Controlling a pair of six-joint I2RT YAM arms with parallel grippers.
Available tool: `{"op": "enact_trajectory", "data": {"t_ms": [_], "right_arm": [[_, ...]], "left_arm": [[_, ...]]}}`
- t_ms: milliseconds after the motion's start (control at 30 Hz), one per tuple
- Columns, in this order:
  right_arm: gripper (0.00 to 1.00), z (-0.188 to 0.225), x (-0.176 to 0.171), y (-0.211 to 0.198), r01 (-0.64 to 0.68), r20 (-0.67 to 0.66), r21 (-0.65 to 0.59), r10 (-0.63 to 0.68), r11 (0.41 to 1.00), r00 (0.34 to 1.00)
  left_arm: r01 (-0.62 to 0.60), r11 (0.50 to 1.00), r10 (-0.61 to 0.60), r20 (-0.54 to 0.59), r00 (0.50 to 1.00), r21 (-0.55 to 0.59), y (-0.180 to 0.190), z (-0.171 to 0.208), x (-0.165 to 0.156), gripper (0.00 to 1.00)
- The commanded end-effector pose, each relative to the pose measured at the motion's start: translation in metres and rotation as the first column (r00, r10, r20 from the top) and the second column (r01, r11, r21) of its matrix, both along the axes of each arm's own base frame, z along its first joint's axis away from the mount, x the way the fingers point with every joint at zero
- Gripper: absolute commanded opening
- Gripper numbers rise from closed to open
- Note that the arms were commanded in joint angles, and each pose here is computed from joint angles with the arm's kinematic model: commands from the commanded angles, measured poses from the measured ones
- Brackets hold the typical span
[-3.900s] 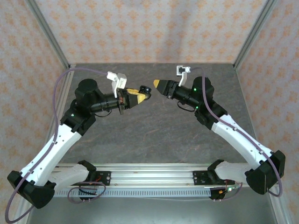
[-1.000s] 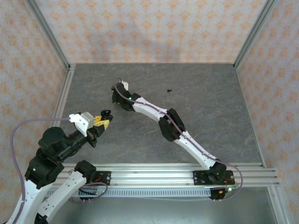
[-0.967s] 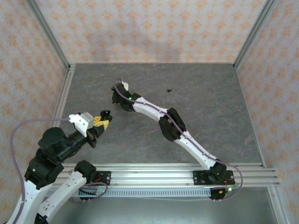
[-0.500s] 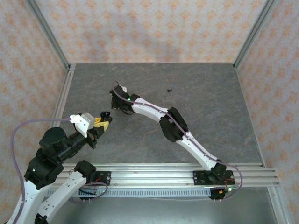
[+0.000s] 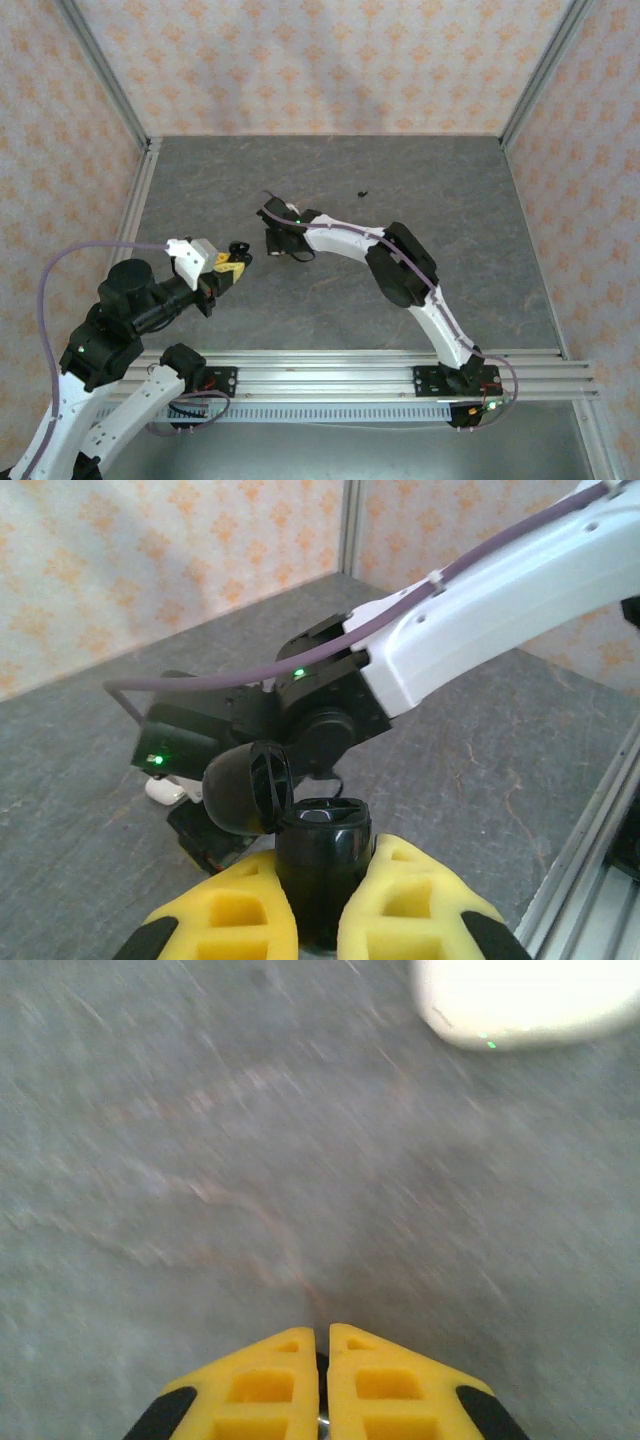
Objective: Insert wireless bluetooth earbuds into charging case
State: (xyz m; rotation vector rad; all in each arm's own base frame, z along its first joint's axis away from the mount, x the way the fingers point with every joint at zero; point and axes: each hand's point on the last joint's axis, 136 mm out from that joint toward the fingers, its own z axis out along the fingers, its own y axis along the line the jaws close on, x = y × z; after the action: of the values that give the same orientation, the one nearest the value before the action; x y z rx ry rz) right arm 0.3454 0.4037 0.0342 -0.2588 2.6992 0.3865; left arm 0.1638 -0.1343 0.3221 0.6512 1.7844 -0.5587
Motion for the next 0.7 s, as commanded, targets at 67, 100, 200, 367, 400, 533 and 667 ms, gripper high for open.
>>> {"op": "enact_trajectory", "data": {"t_ms": [67, 100, 200, 367, 400, 533, 667], "right_arm": [[0.10, 0.011, -0.013, -0.070, 0.044, -0.006, -0.103, -0.045, 0.994, 0.999], [0.10, 0.013, -0.015, -0.079, 0.052, -0.016, -0.109, -0.054, 0.993, 0.998], [0.12, 0.019, -0.022, -0.094, 0.059, -0.035, -0.130, -0.064, 0.990, 0.997], [0.13, 0.028, -0.030, -0.098, 0.051, -0.080, -0.149, -0.063, 0.987, 0.995], [0.13, 0.028, -0.030, -0.098, 0.051, -0.085, -0.156, -0.065, 0.986, 0.994], [0.13, 0.025, -0.028, -0.102, 0.046, -0.086, -0.194, -0.064, 0.980, 0.994], [0.14, 0.020, -0.026, -0.112, 0.032, -0.073, -0.264, -0.053, 0.964, 0.996]], "left_arm": [[0.068, 0.995, -0.064, 0.061, 0.996, -0.074, -0.016, 0.016, 0.005, 0.00], [0.071, 0.995, -0.068, 0.052, 0.996, -0.074, -0.018, 0.013, 0.007, 0.00], [0.082, 0.994, -0.079, 0.039, 0.996, -0.069, -0.021, 0.011, 0.010, 0.00], [0.084, 0.994, -0.083, 0.019, 0.996, -0.068, -0.025, 0.008, 0.015, 0.00], [0.085, 0.994, -0.084, 0.017, 0.996, -0.070, -0.026, 0.008, 0.016, 0.00], [0.084, 0.994, -0.084, 0.001, 0.996, -0.072, -0.027, 0.003, 0.019, 0.00], [0.084, 0.994, -0.085, -0.015, 0.996, -0.064, -0.028, -0.005, 0.020, 0.00]]}}
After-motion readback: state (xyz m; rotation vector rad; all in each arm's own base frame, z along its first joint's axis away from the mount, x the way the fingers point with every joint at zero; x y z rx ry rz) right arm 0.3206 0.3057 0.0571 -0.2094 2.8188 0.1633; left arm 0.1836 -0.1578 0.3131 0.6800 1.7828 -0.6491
